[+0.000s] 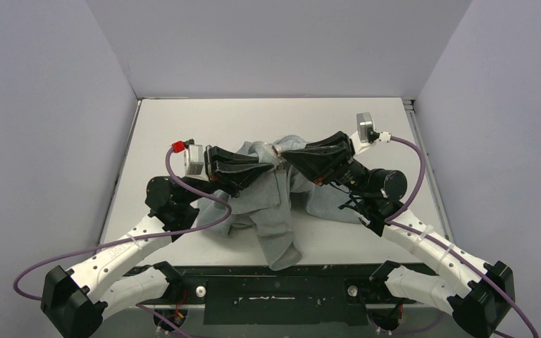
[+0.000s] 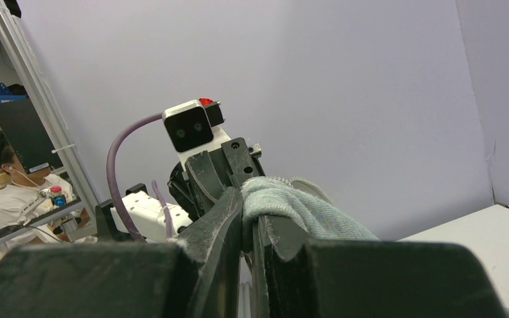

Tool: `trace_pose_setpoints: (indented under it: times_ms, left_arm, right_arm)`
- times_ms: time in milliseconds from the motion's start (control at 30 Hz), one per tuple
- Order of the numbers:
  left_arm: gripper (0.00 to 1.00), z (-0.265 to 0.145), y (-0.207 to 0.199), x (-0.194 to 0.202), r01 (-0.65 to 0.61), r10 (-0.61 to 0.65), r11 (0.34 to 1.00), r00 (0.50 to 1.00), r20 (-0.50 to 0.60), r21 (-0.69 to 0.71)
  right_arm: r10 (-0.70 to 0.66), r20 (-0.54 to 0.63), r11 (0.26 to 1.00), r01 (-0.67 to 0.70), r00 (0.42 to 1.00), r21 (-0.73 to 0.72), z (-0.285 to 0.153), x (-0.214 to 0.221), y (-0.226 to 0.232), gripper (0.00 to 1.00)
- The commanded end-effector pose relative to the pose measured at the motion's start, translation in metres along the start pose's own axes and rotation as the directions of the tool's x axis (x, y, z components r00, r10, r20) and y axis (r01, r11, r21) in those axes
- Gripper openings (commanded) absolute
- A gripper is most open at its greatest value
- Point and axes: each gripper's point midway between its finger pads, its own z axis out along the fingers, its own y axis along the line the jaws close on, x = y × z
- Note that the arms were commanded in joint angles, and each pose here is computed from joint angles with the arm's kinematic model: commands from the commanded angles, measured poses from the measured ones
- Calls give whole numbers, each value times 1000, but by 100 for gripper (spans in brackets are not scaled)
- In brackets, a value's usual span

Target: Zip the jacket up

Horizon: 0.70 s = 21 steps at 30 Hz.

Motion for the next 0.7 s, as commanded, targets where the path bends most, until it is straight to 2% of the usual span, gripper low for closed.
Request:
trace_pose_setpoints:
  times_ms: [0, 100, 333, 667]
  left_arm:
    - [0, 9, -11, -24, -55, 52, 997, 998, 46, 55]
    - [0, 8, -11, -28, -64, 62, 997, 996, 59, 46]
    - [0, -3, -1, -55, -111, 123, 990, 980, 156, -84]
    - [0, 3, -10, -51, -89, 90, 996, 985, 148, -9]
  right_arm:
    - [-71, 106, 995, 78, 992, -62, 5, -36, 24, 0]
    - [-72, 108, 995, 79, 992, -61, 5, -36, 24, 0]
    - [-69, 97, 995, 75, 993, -61, 6, -34, 24, 0]
    - [-59, 93, 995, 66, 994, -74, 7, -33, 24, 0]
